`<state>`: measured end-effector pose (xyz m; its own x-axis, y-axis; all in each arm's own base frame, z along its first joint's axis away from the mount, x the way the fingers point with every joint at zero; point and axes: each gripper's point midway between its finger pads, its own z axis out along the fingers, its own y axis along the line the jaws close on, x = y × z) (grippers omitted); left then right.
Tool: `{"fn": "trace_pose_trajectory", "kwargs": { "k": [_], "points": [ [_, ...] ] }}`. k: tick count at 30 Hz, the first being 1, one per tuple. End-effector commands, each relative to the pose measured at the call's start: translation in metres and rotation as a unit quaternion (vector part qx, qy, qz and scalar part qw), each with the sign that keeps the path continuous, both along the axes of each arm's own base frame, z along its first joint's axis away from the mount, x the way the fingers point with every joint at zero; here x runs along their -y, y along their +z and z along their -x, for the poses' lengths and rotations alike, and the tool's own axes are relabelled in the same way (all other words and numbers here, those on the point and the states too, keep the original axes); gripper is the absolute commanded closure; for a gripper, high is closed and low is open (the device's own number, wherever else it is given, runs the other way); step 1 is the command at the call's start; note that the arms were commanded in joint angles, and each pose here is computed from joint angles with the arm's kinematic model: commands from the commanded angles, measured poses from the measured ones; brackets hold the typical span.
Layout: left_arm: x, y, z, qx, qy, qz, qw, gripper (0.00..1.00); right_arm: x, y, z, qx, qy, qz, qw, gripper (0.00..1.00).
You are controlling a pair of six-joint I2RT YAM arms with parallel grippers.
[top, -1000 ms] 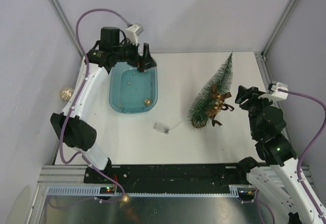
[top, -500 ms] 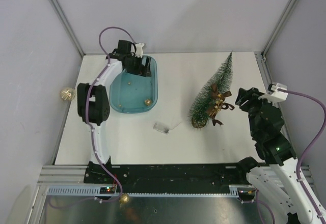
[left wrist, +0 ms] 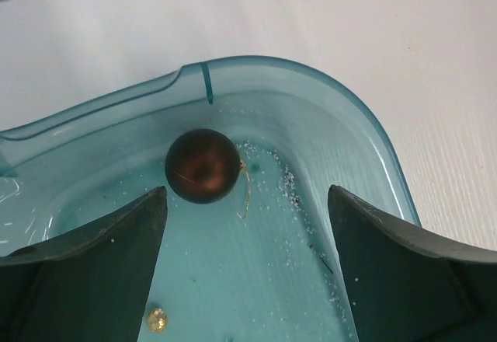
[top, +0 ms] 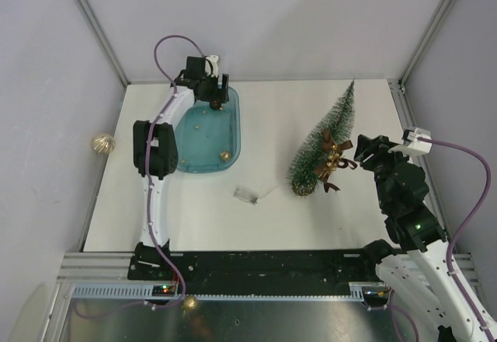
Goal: Decorate the small christmas tree
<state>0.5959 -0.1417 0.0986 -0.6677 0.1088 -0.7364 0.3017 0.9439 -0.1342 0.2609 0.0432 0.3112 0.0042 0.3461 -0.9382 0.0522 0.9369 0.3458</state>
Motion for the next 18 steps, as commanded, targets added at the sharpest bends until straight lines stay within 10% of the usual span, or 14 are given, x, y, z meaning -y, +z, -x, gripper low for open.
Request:
{"fn": "trace_pose_trajectory", "kwargs": {
  "k": [1, 18],
  "points": [
    [-0.006, 0.011, -0.024, 0.034, 0.033, 0.008, 0.999, 0.13, -0.004, 0.016, -0.003, 0.034, 0.009, -0.007, 0.999, 0.48],
    [-0.008, -0.021, -0.029, 0.008, 0.042, 0.018, 0.999, 0.24, -0.006, 0.025, 0.001, 0.051, 0.020, -0.007, 0.998, 0.51]
  ]
}}
